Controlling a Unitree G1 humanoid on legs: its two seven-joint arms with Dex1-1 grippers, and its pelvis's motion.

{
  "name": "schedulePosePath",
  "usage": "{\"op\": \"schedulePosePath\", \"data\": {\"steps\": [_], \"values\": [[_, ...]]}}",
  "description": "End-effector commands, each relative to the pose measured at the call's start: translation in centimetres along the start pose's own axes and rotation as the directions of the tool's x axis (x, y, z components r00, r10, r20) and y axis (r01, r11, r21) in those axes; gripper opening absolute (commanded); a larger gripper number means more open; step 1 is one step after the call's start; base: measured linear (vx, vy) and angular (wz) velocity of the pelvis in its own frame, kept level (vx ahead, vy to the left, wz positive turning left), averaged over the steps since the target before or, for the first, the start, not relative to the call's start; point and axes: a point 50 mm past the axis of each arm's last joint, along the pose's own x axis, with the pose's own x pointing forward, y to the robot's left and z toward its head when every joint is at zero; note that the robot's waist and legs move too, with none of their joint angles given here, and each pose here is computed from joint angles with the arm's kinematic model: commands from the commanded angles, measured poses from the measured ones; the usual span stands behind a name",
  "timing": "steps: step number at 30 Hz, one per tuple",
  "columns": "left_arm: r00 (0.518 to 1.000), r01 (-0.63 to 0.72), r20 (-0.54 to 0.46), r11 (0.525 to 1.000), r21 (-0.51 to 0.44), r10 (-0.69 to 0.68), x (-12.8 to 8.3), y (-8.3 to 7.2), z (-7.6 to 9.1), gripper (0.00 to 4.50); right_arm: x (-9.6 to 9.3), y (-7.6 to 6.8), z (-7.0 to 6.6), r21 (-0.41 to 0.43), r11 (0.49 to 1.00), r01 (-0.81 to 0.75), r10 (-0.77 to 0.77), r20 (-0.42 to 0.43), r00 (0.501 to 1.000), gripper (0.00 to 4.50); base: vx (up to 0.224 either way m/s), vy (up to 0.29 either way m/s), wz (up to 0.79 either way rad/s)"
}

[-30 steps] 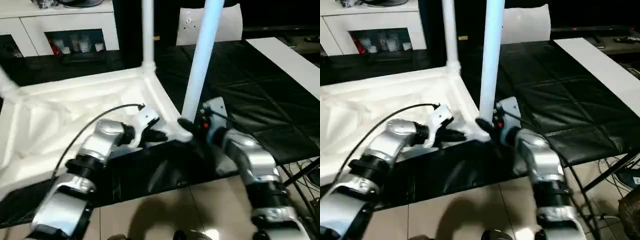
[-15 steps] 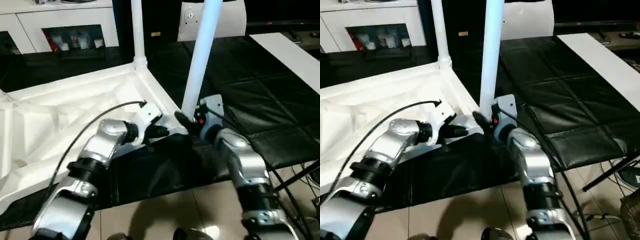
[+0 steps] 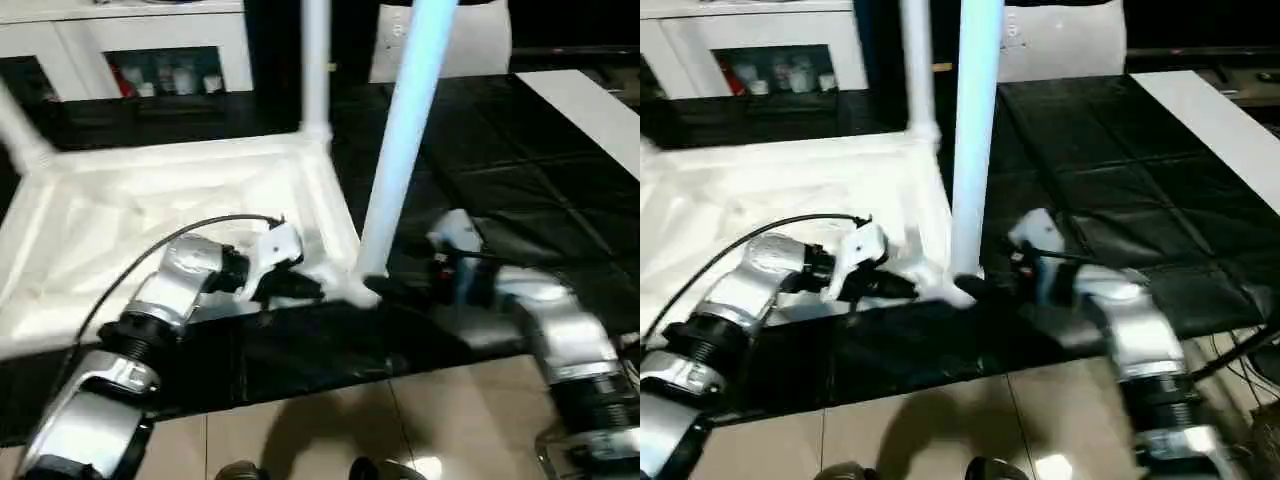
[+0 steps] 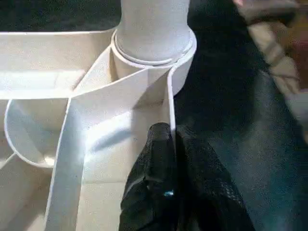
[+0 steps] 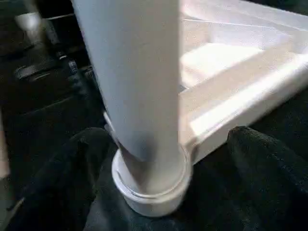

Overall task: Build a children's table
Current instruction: Rotate leg to tighten

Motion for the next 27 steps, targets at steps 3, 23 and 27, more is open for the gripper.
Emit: {"op": "schedulePosePath", "data": {"steps": [3, 23, 27], "values": [[0.989, 0.140, -0.050, 0.987, 0.076, -0.137, 0.52, -0.38, 0.70, 0.00, -0.35, 0.26, 0.36, -0.030, 0.990, -0.137, 0.137, -0.011, 0.991, 4.31, 0.000, 0.000, 0.00], [0.965, 0.261, -0.071, 0.957, 0.128, -0.254, 1.43, -0.92, 1.03, 0.00, 0.32, 0.58, 0.42, -0.047, 0.938, -0.344, 0.343, -0.042, 0.939, 2.52, 0.000, 0.000, 0.00], [0.965, 0.261, -0.075, 0.957, 0.130, -0.253, 1.35, -0.89, 0.97, 0.00, 0.42, 0.70, 0.10, -0.040, 0.934, -0.355, 0.353, -0.047, 0.935, 2.18, 0.000, 0.000, 0.00]]}}
